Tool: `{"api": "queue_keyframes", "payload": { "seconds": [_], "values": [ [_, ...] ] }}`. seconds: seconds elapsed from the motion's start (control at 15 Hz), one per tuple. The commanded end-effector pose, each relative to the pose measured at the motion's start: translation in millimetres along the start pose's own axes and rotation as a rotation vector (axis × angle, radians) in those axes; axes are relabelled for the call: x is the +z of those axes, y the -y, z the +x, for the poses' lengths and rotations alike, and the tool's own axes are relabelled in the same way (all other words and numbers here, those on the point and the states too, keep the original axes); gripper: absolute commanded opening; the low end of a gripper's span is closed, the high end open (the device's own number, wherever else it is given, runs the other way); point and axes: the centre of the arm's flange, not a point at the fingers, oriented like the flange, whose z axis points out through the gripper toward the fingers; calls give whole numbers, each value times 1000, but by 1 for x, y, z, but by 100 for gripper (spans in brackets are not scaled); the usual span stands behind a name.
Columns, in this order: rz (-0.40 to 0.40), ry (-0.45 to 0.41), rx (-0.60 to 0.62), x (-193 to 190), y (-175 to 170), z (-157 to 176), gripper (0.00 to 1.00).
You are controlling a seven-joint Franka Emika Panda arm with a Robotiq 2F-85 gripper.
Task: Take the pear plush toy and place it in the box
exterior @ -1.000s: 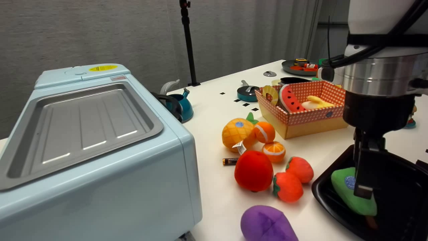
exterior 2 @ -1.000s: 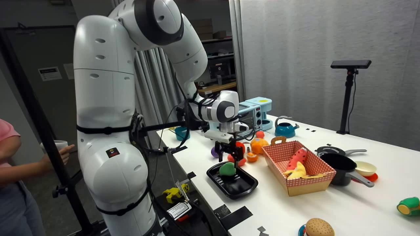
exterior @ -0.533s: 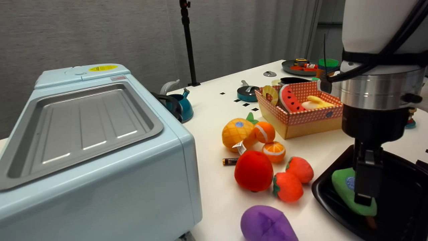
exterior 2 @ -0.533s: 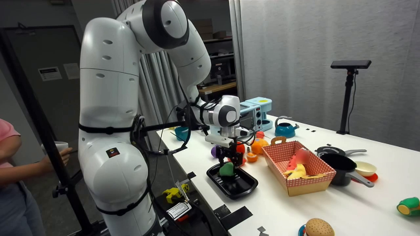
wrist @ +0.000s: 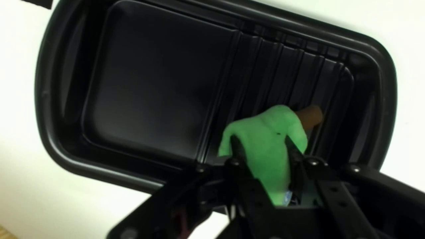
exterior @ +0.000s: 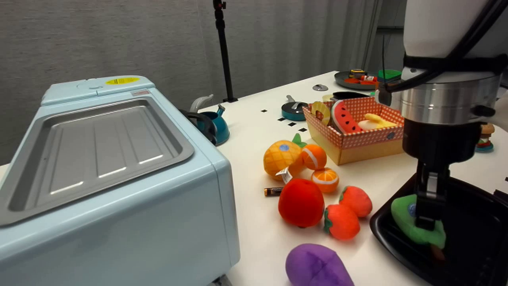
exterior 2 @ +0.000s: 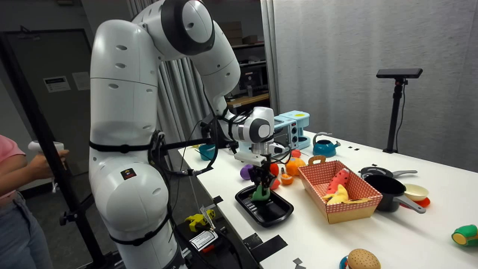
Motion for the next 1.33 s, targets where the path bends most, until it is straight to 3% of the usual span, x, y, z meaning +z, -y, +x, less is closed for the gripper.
{"api": "queue_keyframes", "payload": {
  "seconds": [0.0,0.2,0.67,0.93,1.27],
  "values": [
    [-3,-13,21,-37,-7,-6,2],
    [2,-70,65,-85,-26,-5,2],
    [-96,-412,204,-192,-76,27,4],
    [-193,-551,270,-212,-94,47,4],
    [-286,-584,345,-211,-103,57,4]
  ]
}}
